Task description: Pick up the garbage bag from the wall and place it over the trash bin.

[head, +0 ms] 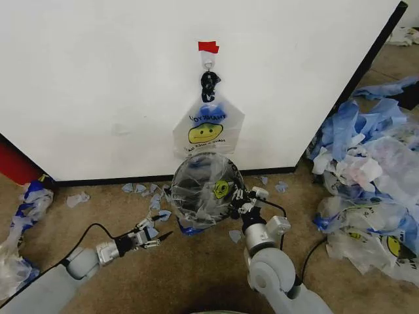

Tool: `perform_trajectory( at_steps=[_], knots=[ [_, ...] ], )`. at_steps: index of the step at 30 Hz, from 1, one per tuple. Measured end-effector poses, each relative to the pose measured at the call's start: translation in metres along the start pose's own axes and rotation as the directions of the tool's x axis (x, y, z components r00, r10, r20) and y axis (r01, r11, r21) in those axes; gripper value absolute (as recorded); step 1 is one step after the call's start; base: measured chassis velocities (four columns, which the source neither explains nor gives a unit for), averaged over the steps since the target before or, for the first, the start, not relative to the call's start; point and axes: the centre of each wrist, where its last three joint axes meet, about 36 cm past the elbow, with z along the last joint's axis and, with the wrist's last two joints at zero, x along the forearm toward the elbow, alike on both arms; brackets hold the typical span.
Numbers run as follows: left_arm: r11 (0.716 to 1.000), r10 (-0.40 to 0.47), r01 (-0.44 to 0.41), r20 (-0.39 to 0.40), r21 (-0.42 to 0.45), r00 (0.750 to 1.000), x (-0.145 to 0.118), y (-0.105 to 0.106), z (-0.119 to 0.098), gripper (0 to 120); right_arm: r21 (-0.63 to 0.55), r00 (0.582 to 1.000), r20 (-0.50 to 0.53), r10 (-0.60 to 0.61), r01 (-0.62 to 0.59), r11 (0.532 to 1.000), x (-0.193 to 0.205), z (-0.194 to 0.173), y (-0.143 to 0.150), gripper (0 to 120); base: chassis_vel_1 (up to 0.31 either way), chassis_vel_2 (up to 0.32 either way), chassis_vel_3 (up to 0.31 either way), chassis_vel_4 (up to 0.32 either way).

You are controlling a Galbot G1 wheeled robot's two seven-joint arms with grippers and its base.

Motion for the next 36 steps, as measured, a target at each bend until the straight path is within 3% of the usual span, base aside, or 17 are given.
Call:
perform_trajectory(
  at_steps=[1, 4, 8, 9, 11, 16, 17, 19, 23, 28, 36],
  knots=[
    [1.0, 0.0, 0.0, 0.0, 0.0, 1.0, 0.0, 0.0, 0.0, 91, 0.0, 1.0, 0.0, 0.0, 0.0, 1.0, 0.0, 0.0, 0.0, 1, 0.0, 0.0, 0.0, 0.0],
    [0.991, -0.134, 0.134, -0.067, 0.0, 0.989, 0.012, 0.015, -0.01, 98, 0.018, 1.0, 0.004, 0.005, -0.005, 1.0, -0.002, 0.004, -0.004, 1, 0.0, 0.0, 0.0, 0.0],
    [0.956, -0.291, 0.293, -0.069, 0.026, 0.954, 0.008, 0.034, -0.055, 97, 0.046, 1.0, 0.015, 0.018, -0.019, 0.999, -0.009, 0.009, -0.012, 1, 0.0, 0.0, 0.0, 0.0],
    [0.956, -0.291, 0.293, -0.069, 0.026, 0.954, 0.008, 0.034, -0.055, 97, 0.046, 1.0, 0.015, 0.018, -0.019, 0.999, -0.009, 0.009, -0.012, 1, 0.0, 0.0, 0.0, 0.0],
    [0.942, -0.328, 0.33, -0.04, 0.054, 0.944, -0.001, 0.039, -0.079, 94, 0.057, 0.999, 0.021, 0.028, -0.029, 0.998, -0.012, 0.011, -0.015, 1, 0.0, 0.0, 0.0, 0.0],
    [0.91, -0.397, 0.382, 0.073, 0.163, 0.915, -0.032, 0.041, -0.168, 94, 0.1, 0.999, 0.03, 0.042, -0.045, 0.994, -0.024, 0.018, -0.02, 1, 0.0, 0.0, 0.0, 0.0],
    [0.91, -0.397, 0.382, 0.073, 0.163, 0.915, -0.032, 0.041, -0.168, 94, 0.1, 0.999, 0.03, 0.042, -0.045, 0.994, -0.024, 0.018, -0.02, 1, 0.0, 0.0, 0.0, 0.0],
    [0.902, -0.407, 0.382, 0.102, 0.202, 0.908, -0.04, 0.038, -0.198, 93, 0.118, 0.999, 0.036, 0.041, -0.045, 0.992, -0.029, 0.02, -0.02, 1, 0.0, 0.0, 0.0, 0.0],
    [0.894, -0.403, 0.365, 0.112, 0.26, 0.908, -0.049, 0.023, -0.237, 82, 0.175, 0.999, 0.05, 0.02, -0.028, 0.984, -0.039, 0.024, -0.022, 1, 0.0, 0.0, 0.0, 0.0],
    [0.905, -0.357, 0.312, 0.117, 0.29, 0.927, -0.053, 0.0, -0.251, 66, 0.259, 0.997, 0.079, -0.021, -0.001, 0.966, -0.047, 0.03, -0.021, 1, 0.0, 0.0, 0.0, 0.0],
    [0.911, -0.286, 0.24, 0.096, 0.334, 0.953, -0.046, -0.027, -0.242, 35, 0.373, 0.984, 0.109, -0.14, 0.09, 0.923, -0.051, 0.049, -0.011, 1, 0.0, 0.0, 0.0, 0.0]
  ],
)
